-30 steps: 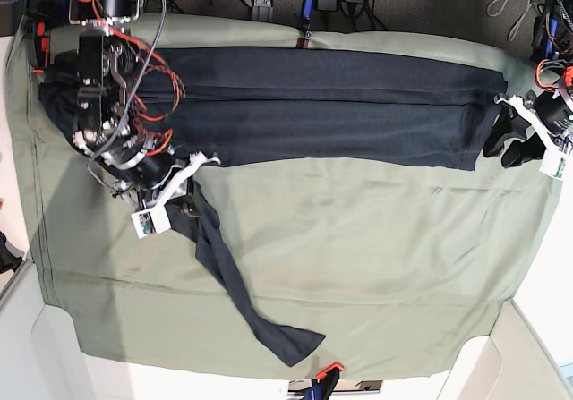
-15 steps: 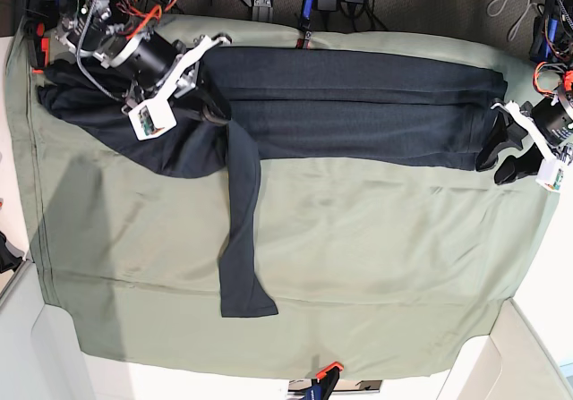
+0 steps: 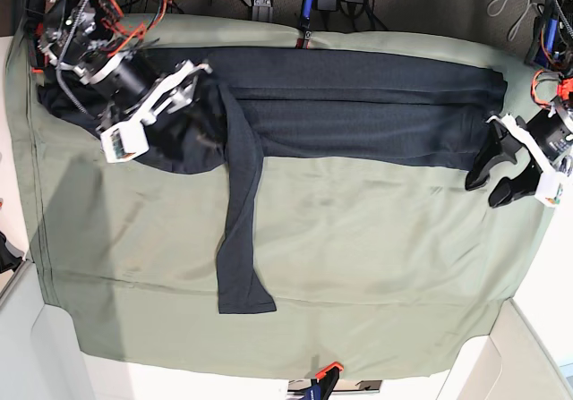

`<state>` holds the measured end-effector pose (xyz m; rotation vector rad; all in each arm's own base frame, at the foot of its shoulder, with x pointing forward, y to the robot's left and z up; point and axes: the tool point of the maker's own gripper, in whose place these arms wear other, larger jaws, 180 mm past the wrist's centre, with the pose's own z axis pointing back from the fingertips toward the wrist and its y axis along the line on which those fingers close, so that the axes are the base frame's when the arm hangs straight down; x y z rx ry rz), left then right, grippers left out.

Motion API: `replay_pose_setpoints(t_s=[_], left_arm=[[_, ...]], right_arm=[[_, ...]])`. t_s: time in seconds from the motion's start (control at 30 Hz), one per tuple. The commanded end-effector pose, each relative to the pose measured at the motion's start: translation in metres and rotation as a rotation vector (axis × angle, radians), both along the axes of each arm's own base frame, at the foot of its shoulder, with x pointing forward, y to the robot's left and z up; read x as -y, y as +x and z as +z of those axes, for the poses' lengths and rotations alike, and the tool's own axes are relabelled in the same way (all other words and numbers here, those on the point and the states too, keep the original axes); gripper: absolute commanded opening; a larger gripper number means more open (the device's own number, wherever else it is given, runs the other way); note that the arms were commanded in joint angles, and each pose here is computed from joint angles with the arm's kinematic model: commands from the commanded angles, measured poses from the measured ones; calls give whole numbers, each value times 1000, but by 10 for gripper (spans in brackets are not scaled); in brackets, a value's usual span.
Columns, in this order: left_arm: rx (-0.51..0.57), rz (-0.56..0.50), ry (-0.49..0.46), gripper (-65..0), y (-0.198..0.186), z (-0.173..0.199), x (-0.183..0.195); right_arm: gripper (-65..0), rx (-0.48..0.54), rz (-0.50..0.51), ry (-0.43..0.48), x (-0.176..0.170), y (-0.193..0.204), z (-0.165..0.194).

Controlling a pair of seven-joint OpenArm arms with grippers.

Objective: Fold the T-shirt properly

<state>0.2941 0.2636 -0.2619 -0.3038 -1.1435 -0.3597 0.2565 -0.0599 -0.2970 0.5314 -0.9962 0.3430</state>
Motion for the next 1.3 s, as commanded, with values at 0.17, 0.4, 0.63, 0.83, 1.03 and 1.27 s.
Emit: replay_pose_setpoints(t_s=[0.17, 0.4, 0.63, 0.83, 1.03, 1.27], left_arm=[[60, -190, 20, -259, 33, 0, 76], [5, -219, -30, -259, 93, -49, 170], [-142, -282, -144, -259, 115, -94, 265], [-176, -292, -195, -259, 127, -94, 305], [-210, -213, -75, -259, 137, -119, 303], [-224, -157, -33, -499, 141, -128, 292]], right_arm=[[-275, 74, -228, -93, 72, 26, 17], [-275, 56, -442, -179, 151, 13, 16], [-275, 41, -537, -173, 184, -4, 17], [-275, 27, -534, -170, 183, -8, 14], [-275, 27, -533, -169, 183, -8, 14], [-275, 29, -533, -166, 183, -7, 15]])
